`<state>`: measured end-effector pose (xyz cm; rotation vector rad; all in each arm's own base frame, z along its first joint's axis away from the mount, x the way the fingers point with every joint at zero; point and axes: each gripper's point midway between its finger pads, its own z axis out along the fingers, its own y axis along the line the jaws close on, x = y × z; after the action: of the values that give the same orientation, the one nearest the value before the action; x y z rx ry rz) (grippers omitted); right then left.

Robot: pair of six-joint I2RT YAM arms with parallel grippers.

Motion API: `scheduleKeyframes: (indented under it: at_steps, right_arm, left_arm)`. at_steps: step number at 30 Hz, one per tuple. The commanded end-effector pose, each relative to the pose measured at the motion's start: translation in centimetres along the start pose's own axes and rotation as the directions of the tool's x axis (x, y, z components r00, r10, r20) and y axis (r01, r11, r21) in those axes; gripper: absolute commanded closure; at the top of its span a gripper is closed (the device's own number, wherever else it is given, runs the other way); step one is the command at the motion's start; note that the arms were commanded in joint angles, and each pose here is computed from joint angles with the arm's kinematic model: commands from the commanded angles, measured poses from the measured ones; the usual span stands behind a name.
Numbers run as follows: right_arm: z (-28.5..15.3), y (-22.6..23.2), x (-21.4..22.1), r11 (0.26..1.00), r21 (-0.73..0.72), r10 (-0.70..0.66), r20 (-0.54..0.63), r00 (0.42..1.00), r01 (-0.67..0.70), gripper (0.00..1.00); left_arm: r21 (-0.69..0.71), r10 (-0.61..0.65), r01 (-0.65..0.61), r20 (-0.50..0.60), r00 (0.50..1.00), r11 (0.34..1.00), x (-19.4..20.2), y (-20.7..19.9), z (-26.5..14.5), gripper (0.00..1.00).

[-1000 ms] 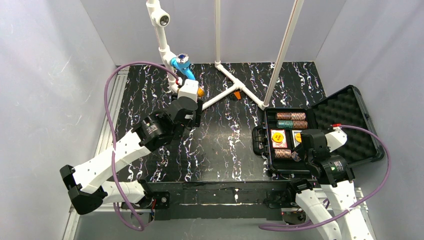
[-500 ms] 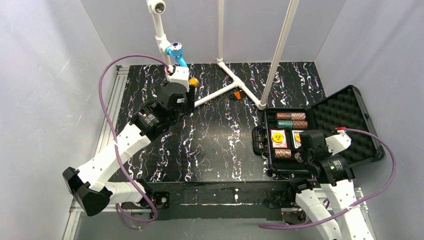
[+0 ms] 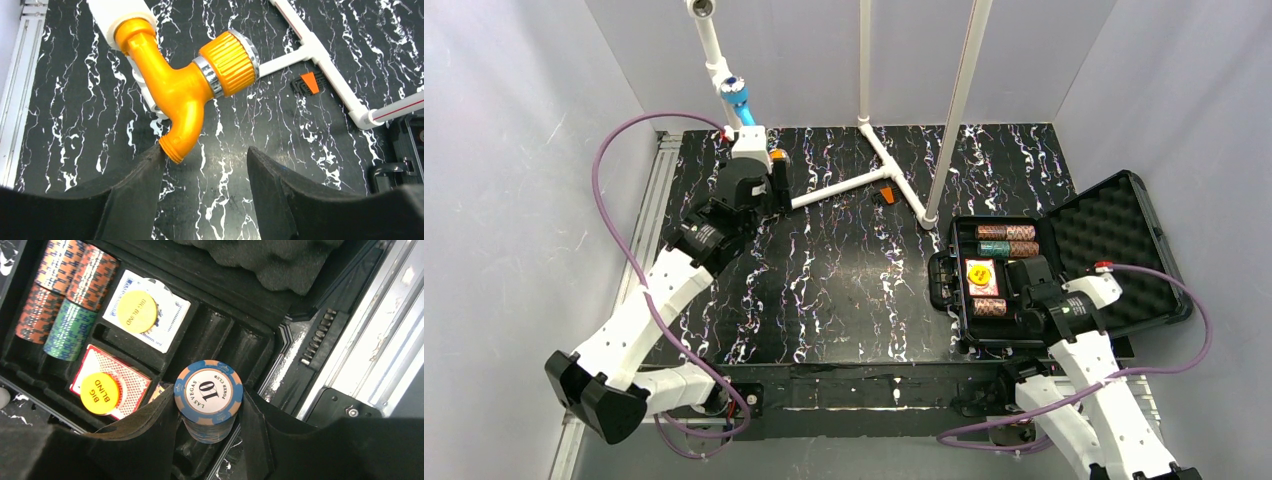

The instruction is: Pack up texas hold em set

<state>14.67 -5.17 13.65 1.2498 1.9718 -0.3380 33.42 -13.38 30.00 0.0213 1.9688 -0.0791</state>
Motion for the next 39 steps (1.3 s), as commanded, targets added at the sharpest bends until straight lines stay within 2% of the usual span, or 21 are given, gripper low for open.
scheduleKeyframes:
  at_steps: [1,5,10,16,22,27,30,39]
  right_arm:
    - [0.8,1.3,-0.3,0.984,-0.058,0.172,0.047,0.984,-0.169,0.99]
    - [1.5,1.3,0.0,0.97,-0.057,0.241,0.061,0.968,-0.238,0.99]
    - [2.0,2.3,0.1,0.935,-0.116,0.343,0.059,0.937,-0.335,0.99]
    - [2.6,3.3,-0.1,0.923,-0.141,0.371,0.081,0.925,-0.358,0.99]
    - [4.4,4.1,0.3,0.916,-0.126,0.394,0.107,0.913,-0.381,0.99]
    - [7.0,3.3,1.4,0.916,-0.062,0.398,0.014,0.917,-0.397,0.99]
    - [7.1,3.6,2.4,0.925,-0.057,0.374,-0.036,0.927,-0.376,0.94]
    - [7.6,3.8,3.0,0.949,-0.046,0.309,-0.072,0.948,-0.313,0.92]
  left_arm:
    - [0.087,0.011,-0.005,-0.075,0.997,0.996,3.1,-1.0,-0.6,0.4]
    - [0.107,0.001,0.009,-0.093,0.996,0.994,4.0,-0.9,-1.4,0.36]
    - [0.13,-0.014,0.029,-0.112,0.994,0.991,4.8,-0.6,-2.8,0.22]
    - [0.171,-0.027,0.05,-0.132,0.991,0.984,5.3,-0.2,-5.4,0.15]
    - [0.244,-0.007,0.054,-0.19,0.982,0.968,7.2,-0.3,-7.7,0.14]
    - [0.267,-0.01,0.068,-0.212,0.977,0.961,8.5,-0.3,-8.3,0.14]
    - [0.267,-0.018,0.079,-0.222,0.975,0.961,8.9,-0.4,-8.3,0.14]
    - [0.275,-0.019,0.085,-0.232,0.972,0.958,9.3,-0.6,-8.2,0.14]
